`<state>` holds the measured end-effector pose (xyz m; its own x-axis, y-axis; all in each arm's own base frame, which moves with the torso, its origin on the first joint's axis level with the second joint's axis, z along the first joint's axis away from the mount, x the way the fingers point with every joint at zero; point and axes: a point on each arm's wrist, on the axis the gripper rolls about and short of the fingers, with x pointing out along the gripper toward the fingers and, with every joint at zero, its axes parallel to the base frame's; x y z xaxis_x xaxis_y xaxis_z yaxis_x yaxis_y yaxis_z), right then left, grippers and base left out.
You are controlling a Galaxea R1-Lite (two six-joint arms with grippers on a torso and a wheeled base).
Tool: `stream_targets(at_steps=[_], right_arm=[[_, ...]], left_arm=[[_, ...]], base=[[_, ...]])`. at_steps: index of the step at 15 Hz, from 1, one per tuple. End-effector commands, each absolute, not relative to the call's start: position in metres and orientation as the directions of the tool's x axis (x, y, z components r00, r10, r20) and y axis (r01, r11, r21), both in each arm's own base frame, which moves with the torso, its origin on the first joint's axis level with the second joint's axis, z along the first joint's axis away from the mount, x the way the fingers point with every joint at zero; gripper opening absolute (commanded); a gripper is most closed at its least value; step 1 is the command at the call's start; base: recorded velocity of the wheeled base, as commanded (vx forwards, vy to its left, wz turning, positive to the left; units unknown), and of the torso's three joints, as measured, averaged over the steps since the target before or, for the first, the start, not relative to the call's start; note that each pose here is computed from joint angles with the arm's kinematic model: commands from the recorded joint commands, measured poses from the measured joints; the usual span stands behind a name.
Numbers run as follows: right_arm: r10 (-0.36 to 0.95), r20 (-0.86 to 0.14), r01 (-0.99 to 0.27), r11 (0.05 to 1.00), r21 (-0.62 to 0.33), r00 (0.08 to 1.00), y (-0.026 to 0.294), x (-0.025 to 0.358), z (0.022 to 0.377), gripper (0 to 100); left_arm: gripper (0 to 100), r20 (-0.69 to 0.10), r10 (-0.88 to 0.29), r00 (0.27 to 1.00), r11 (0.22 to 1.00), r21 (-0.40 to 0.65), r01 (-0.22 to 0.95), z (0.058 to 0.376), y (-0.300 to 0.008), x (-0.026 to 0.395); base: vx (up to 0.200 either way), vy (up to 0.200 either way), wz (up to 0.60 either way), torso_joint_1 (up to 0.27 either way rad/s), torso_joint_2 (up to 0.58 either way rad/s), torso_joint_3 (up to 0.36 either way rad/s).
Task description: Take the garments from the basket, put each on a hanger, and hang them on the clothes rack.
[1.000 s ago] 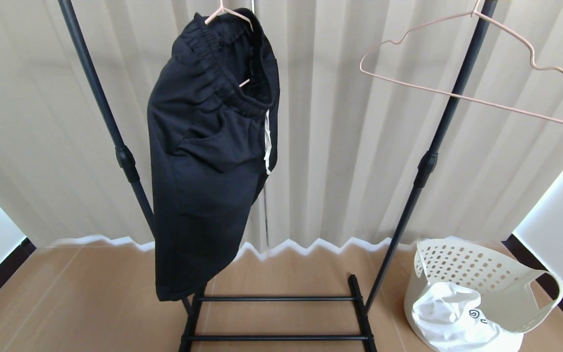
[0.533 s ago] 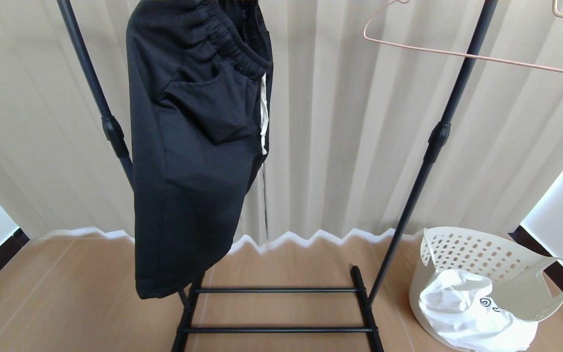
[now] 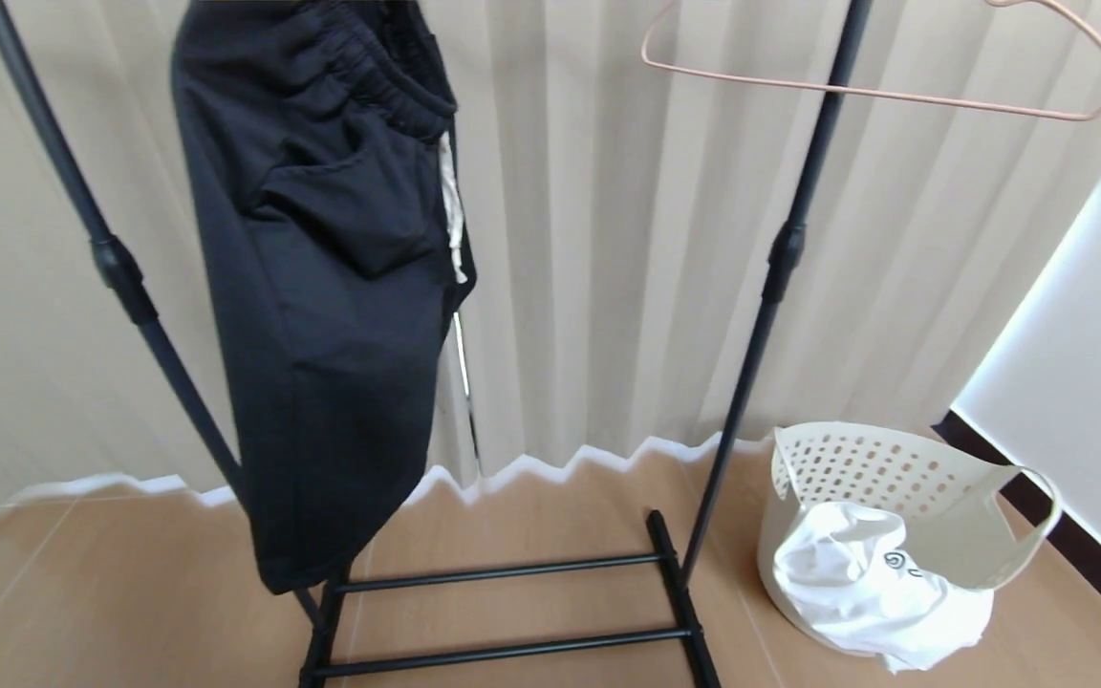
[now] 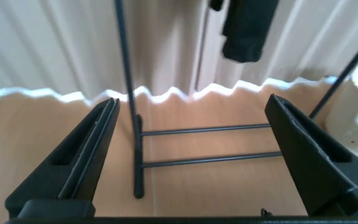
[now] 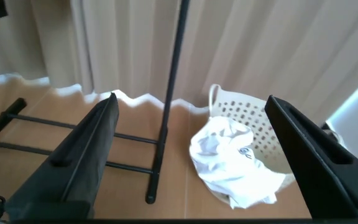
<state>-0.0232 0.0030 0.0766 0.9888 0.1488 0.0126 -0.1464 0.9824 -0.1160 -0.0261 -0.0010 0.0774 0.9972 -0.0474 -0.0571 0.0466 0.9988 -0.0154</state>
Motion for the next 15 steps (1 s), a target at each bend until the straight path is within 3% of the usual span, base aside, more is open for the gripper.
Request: stream_targets(at_steps=[1,5,7,15], right_arm=[[0.150,0.011,-0.148,0.982,-0.116,0.989,0.0030,-0.0231,0.0766,100],[0.150,0.012,-0.147,0.982,-0.117,0.989,0.0030,-0.0231,0.0767,100],[0.150,0.011,-0.148,0.982,-0.116,0.989,0.0030,-0.0231,0.0766,100],[0.150,0.011,-0.148,0.982,-0.116,0.989,0.0030,-0.0231,0.0766,100]], left_arm=[[100,-0.058,-0.048,0.997,0.999,-0.015,0.047,0.0775,-0.0010,-0.0260],[100,-0.058,-0.048,0.997,0.999,-0.016,0.047,0.0775,-0.0010,-0.0260],[100,-0.058,-0.048,0.997,0.999,-0.015,0.047,0.0775,-0.0010,-0.0260],[100,-0.058,-0.048,0.997,0.999,-0.016,0.047,0.0775,-0.0010,-0.0260]], base=[[0.000,0.000,-0.60,0.002,0.00,0.007],[0.000,0.000,-0.60,0.004,0.00,0.005],[0.000,0.000,0.00,0.000,0.00,0.000],[0.000,-0.200,0.00,0.004,0.00,0.004]])
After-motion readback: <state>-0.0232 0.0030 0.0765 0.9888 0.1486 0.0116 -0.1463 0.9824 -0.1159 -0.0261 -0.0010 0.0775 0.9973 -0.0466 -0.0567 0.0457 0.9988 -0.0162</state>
